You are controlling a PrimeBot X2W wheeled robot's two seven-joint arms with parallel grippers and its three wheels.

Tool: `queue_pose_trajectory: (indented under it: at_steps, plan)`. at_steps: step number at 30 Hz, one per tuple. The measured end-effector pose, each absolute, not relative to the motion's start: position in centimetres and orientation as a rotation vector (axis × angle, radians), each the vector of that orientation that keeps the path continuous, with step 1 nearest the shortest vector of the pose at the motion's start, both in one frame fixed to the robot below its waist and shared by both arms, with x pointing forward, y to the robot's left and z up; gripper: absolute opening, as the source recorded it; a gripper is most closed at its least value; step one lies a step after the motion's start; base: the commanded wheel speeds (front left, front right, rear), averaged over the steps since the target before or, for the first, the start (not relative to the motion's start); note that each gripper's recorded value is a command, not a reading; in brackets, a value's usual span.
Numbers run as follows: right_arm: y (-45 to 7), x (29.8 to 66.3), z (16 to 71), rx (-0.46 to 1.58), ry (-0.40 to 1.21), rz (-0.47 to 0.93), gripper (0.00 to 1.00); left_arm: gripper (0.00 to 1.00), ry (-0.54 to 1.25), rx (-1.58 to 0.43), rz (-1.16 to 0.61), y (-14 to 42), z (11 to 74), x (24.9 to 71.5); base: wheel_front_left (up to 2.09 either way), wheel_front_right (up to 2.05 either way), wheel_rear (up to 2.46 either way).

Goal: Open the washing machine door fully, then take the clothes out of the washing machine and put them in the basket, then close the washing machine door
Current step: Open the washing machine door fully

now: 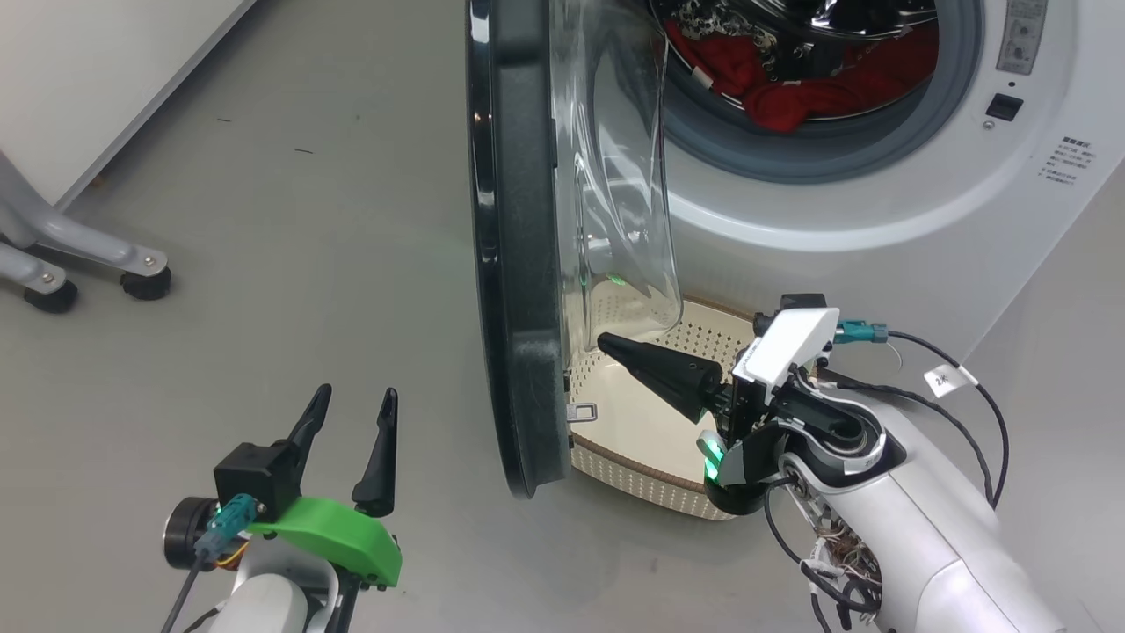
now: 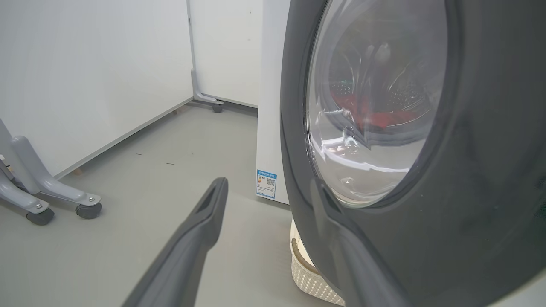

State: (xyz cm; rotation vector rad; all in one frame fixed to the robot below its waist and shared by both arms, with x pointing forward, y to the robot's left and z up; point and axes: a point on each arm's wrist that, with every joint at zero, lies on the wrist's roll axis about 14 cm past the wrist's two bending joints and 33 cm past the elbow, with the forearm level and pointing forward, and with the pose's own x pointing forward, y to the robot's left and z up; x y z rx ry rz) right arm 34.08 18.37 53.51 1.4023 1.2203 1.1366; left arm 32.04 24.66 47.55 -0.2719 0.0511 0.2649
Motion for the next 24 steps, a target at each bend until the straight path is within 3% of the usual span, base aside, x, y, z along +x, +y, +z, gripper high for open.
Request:
queue_pose_trajectory:
  at_steps: [5, 7, 8, 16, 24]
  plan:
    - [17.0, 35.5, 52.4, 1.482, 1.155, 1.02, 0.0, 1.0, 0.058, -0.277, 0.278, 24.9, 47.2, 31.9, 0.0, 0.0, 0.0]
    - [16.3, 36.4, 52.0, 1.5, 1.109, 0.968, 0.46, 1.0, 0.056, -0.276, 0.272, 24.8, 47.3, 32.0, 0.0, 0.0, 0.0]
    - [15.9, 36.8, 51.9, 1.511, 1.087, 0.944, 0.99, 1.0, 0.054, -0.275, 0.27, 24.8, 47.4, 32.1, 0.0, 0.0, 0.0]
    - [13.0, 38.4, 49.1, 1.521, 0.971, 0.746, 1.0, 1.0, 0.056, -0.275, 0.243, 24.1, 47.4, 32.7, 0.0, 0.0, 0.0]
    - [9.2, 39.9, 46.3, 1.328, 0.795, 0.609, 1.0, 1.0, 0.06, -0.274, 0.241, 23.9, 47.3, 32.8, 0.0, 0.0, 0.0]
